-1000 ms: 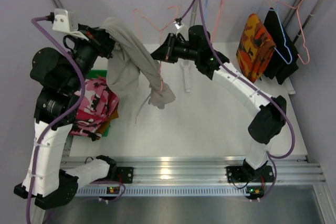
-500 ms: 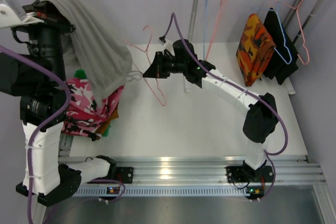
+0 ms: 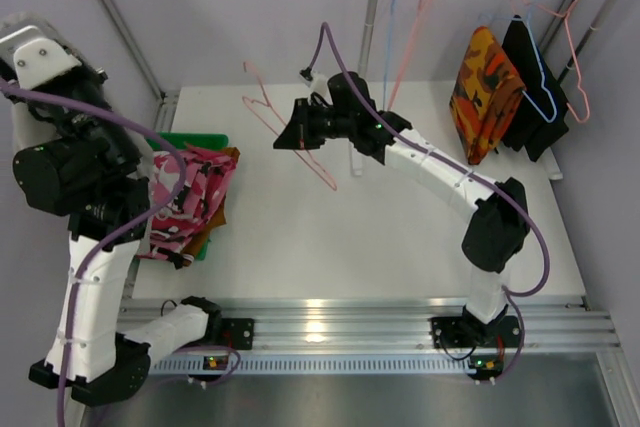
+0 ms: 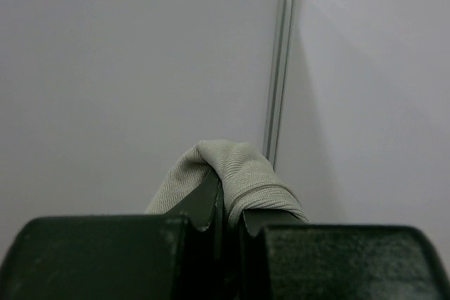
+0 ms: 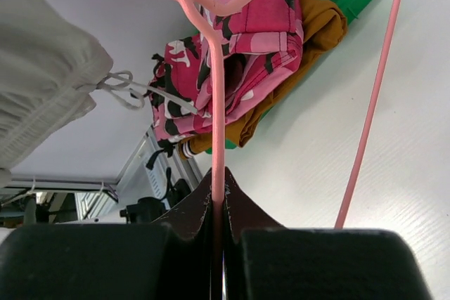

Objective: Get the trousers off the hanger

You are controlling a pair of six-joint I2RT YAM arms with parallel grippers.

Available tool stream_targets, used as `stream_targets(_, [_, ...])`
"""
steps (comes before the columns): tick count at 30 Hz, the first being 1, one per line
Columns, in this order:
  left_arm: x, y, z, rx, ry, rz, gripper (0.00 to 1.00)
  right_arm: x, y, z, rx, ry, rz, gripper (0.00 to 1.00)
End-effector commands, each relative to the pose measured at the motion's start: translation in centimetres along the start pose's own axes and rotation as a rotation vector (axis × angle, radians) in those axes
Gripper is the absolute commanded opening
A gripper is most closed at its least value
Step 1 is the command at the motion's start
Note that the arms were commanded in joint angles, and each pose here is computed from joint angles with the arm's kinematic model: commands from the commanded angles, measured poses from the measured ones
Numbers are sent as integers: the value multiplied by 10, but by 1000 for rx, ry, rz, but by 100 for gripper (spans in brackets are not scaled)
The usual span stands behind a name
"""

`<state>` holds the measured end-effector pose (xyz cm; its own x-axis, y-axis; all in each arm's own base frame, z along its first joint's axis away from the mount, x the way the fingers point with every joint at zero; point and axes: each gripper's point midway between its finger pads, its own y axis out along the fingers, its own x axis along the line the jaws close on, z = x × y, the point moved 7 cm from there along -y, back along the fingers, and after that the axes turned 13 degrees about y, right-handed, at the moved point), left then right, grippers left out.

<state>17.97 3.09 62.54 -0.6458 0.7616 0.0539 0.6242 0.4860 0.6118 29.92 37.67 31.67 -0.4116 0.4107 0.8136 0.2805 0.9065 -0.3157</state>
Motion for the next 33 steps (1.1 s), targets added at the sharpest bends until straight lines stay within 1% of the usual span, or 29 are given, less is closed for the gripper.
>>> stream_targets(1, [13,3,-4,-31,52,-94,0,33,-13,-8,-24,-74,-78,0])
stream_targets(4, [-5,8,12,22,140,-44,0,37,-15,-9,-23,-74,-86,0])
stream_targets(5, [-19,11,25,63,176,0,0,38,-17,-9,-19,-75,-91,0])
stream_targets(6, [-16,16,35,87,207,-14,0,39,-17,-10,-23,-77,-92,0])
stream_targets(7, [-18,21,40,86,207,10,0,40,-18,-11,-22,-78,-94,0])
stream_targets(8, [-24,29,54,117,165,20,0,41,-18,-11,-19,-78,-95,0])
stream_targets(9, [-13,36,75,180,231,0,0,42,-19,-12,-24,-79,-96,0])
stream_targets(11, [-11,48,99,222,218,6,0,42,-21,-13,-26,-83,-98,0])
stream_targets(12, [1,52,108,237,239,-22,0,42,-23,-13,-27,-83,-97,0])
stream_targets(13, [-3,52,119,241,233,18,0,42,-23,-13,-27,-85,-97,0])
stream_targets(19, [-4,42,146,306,217,114,0,41,-28,-15,-32,-86,-92,0])
stream_targets(22, [-8,25,162,343,242,181,0,43,-32,-15,-38,-89,-96,0])
stream_targets(24, [-8,3,186,424,281,220,0,44,-38,-15,-42,-92,-103,0])
stream_targets(25, [-10,-12,210,493,303,242,0,45,-40,-16,-44,-94,-105,0])
stream_targets(27, [-5,-38,223,556,317,264,0,48,-48,-17,-49,-104,-115,0])
stream_targets(28, [-3,-58,236,598,317,280,0,49,-51,-17,-47,-112,-124,0])
stream_targets(31, [1,-103,261,709,321,327,0,56,-67,-22,-67,-134,-143,0])
stream_targets(33, [3,-126,276,789,316,349,0,63,-81,-26,-82,-153,-170,0])
